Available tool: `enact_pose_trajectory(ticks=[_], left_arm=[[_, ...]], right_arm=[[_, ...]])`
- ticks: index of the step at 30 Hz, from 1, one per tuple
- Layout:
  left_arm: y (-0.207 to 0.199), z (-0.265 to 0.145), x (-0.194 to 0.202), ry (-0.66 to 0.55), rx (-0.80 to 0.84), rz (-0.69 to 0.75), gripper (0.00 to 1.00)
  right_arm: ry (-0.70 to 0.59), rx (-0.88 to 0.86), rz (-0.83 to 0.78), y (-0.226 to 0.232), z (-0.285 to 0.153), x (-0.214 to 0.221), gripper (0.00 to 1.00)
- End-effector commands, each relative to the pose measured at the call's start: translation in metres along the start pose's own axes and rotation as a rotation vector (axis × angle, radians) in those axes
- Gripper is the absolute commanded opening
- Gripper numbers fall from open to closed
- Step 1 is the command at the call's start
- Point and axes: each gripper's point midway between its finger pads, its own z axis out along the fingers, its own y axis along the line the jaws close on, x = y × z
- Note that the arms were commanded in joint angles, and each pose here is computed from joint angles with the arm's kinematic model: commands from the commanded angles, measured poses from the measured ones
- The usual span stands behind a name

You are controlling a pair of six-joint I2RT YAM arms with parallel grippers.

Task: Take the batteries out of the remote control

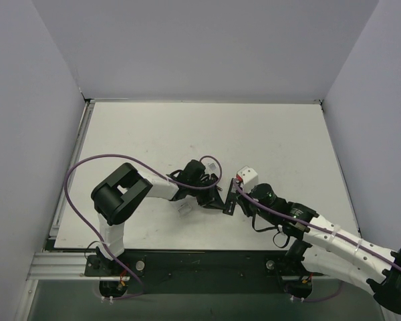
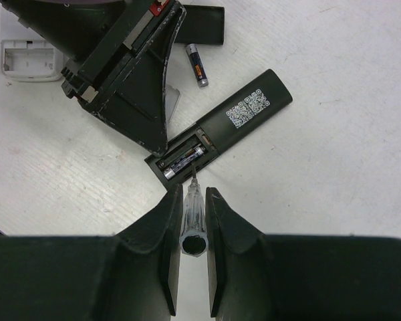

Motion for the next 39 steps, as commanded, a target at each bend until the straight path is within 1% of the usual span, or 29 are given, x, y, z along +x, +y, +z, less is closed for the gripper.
enact_pose_trajectory(ticks=[1, 6, 11, 12, 13, 15, 16, 17, 19, 20, 22, 24, 26, 28, 32, 35, 36, 37, 39], left_arm=[[0.008, 0.006, 0.005, 0.007, -0.025, 0.000, 0.23], [0.005, 0.004, 0.004, 0.003, -0.021, 0.001, 0.23], [0.007, 0.005, 0.005, 0.002, -0.022, -0.006, 0.24], [0.007, 0.005, 0.005, 0.003, -0.019, -0.012, 0.23], [0.007, 0.005, 0.006, 0.005, -0.018, -0.013, 0.23], [0.007, 0.005, 0.006, 0.008, -0.018, -0.014, 0.23], [0.009, 0.006, 0.006, 0.007, -0.021, -0.016, 0.23], [0.008, 0.005, 0.006, 0.005, -0.018, -0.016, 0.24], [0.009, 0.005, 0.007, 0.007, -0.018, -0.016, 0.23], [0.008, 0.005, 0.007, 0.005, -0.016, -0.014, 0.23], [0.007, 0.005, 0.007, 0.006, -0.009, -0.020, 0.23], [0.006, 0.004, 0.008, 0.002, -0.006, -0.020, 0.23], [0.004, 0.002, 0.006, -0.002, -0.007, -0.018, 0.23], [0.001, 0.001, 0.005, -0.002, -0.008, -0.014, 0.23], [-0.012, -0.006, 0.001, -0.011, 0.013, 0.002, 0.25], [-0.032, -0.016, -0.008, -0.023, 0.022, 0.048, 0.28], [-0.039, -0.018, -0.011, -0.026, 0.026, 0.083, 0.29], [-0.056, -0.023, -0.020, -0.044, 0.045, 0.113, 0.29], [-0.067, -0.030, -0.025, -0.047, 0.039, 0.142, 0.32]], right_arm=[[0.011, -0.085, 0.010, 0.014, 0.001, 0.001, 0.00], [0.077, -0.084, -0.006, 0.016, 0.010, 0.006, 0.00], [0.113, -0.102, -0.024, 0.021, 0.015, 0.007, 0.00], [0.111, -0.131, -0.011, 0.026, 0.014, 0.008, 0.00], [0.097, -0.134, 0.016, 0.026, 0.015, 0.007, 0.00], [0.042, -0.155, 0.124, 0.028, 0.017, 0.015, 0.00], [0.029, -0.167, 0.154, 0.029, 0.019, 0.021, 0.00], [0.013, -0.159, 0.196, 0.027, 0.021, 0.037, 0.00], [-0.018, -0.155, 0.219, 0.026, 0.021, 0.044, 0.00], [-0.062, -0.157, 0.233, 0.026, 0.018, 0.036, 0.00], [-0.062, -0.128, 0.234, 0.021, 0.014, 0.038, 0.00], [-0.088, -0.110, 0.230, 0.017, 0.010, 0.028, 0.00], [-0.085, -0.080, 0.221, 0.011, 0.007, 0.027, 0.00], [-0.092, -0.082, 0.213, 0.011, 0.007, 0.024, 0.00], [-0.097, -0.072, 0.211, 0.009, 0.005, 0.020, 0.00], [-0.114, -0.062, 0.199, 0.005, 0.000, 0.008, 0.00], [-0.115, -0.058, 0.197, 0.004, -0.001, 0.005, 0.00], [-0.108, -0.051, 0.197, 0.002, -0.003, 0.003, 0.00], [-0.113, -0.041, 0.195, -0.001, -0.009, -0.008, 0.00]])
